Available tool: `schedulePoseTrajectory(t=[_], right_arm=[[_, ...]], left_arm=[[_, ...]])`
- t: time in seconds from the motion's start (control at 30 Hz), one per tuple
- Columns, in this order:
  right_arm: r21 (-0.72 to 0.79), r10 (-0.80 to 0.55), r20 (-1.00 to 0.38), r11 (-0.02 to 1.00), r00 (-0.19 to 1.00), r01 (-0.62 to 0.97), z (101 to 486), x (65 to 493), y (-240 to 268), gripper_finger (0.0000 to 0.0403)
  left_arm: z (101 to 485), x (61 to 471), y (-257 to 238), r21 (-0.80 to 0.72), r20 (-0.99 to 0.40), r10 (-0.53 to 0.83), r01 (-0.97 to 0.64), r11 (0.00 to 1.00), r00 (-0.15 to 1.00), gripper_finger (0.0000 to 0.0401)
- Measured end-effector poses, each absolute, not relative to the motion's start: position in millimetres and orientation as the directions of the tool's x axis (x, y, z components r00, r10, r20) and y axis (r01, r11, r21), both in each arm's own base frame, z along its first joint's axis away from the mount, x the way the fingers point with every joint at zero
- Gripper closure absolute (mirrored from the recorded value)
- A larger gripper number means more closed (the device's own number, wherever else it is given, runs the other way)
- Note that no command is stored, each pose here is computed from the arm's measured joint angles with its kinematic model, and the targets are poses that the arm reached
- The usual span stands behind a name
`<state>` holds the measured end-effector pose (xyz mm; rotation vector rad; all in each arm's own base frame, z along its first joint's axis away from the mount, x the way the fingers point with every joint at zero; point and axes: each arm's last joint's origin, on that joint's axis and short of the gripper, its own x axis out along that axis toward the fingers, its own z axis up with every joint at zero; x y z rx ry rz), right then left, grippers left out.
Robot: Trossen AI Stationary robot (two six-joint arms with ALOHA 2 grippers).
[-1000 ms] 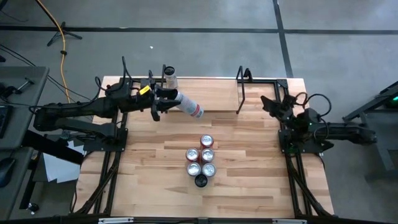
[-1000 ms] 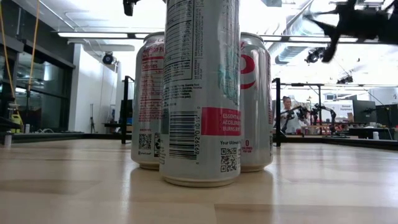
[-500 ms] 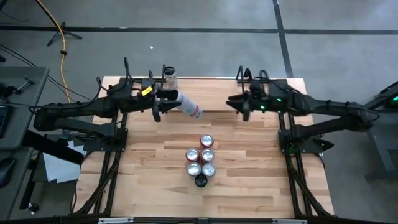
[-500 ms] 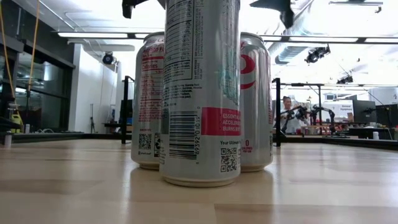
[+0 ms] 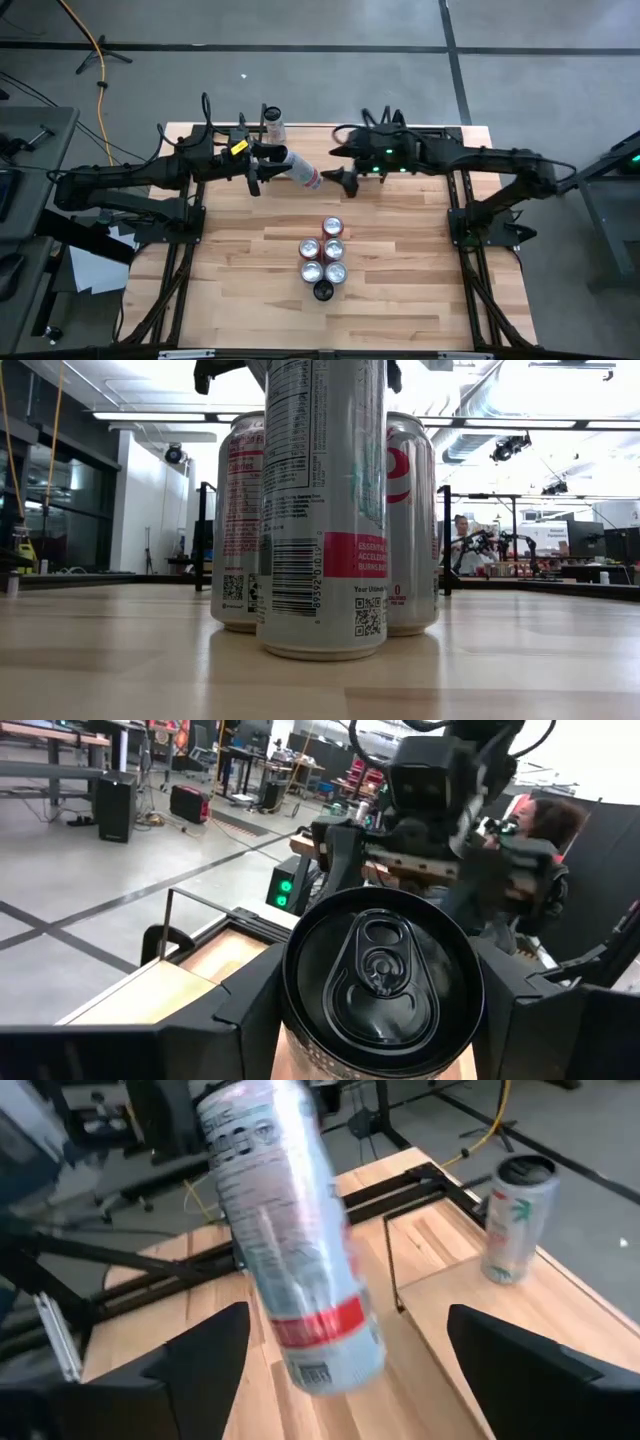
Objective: Place canned beverage on shelf
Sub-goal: Put the top white soda can aligned with the other white soda can on the shelf
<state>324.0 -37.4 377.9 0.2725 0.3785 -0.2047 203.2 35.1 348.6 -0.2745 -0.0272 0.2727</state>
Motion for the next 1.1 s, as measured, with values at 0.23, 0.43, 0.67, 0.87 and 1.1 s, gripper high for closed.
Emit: schedulePoseTrajectory(t=[0.23, 0.43, 0.67, 0.87, 1.1], right_arm=[[0.144, -0.122, -0.396, 0.971, 0.91, 0.193, 377.9, 362.6, -32.1, 0.007], [0.074, -0.135, -0.413, 0.981, 0.901, 0.181, 369.4, 386.7, -32.4, 0.007], [0.052, -0.132, -0.42, 0.984, 0.898, 0.169, 347.4, 411.4, -34.4, 0.007], [0.057, -0.132, -0.398, 0.984, 0.908, 0.168, 346.3, 415.5, -34.4, 0.0073], [0.05, -0.167, -0.395, 0.978, 0.903, 0.202, 347.4, 414.5, -35.1, 0.0164]], left_arm=[[348.2, 202.7, 36.6, -0.227, -0.015, 0.32, -0.315, 0.921, 0.947, 0.0216], [347.5, 202.6, 36.7, -0.233, -0.023, 0.324, -0.32, 0.918, 0.946, 0.0217], [348.0, 202.8, 36.3, -0.254, -0.017, 0.315, -0.309, 0.917, 0.949, 0.0215], [348.3, 202.8, 36.3, -0.255, -0.014, 0.315, -0.308, 0.917, 0.949, 0.0217], [348.5, 202.8, 36.2, -0.254, -0.012, 0.312, -0.305, 0.918, 0.95, 0.0197]])
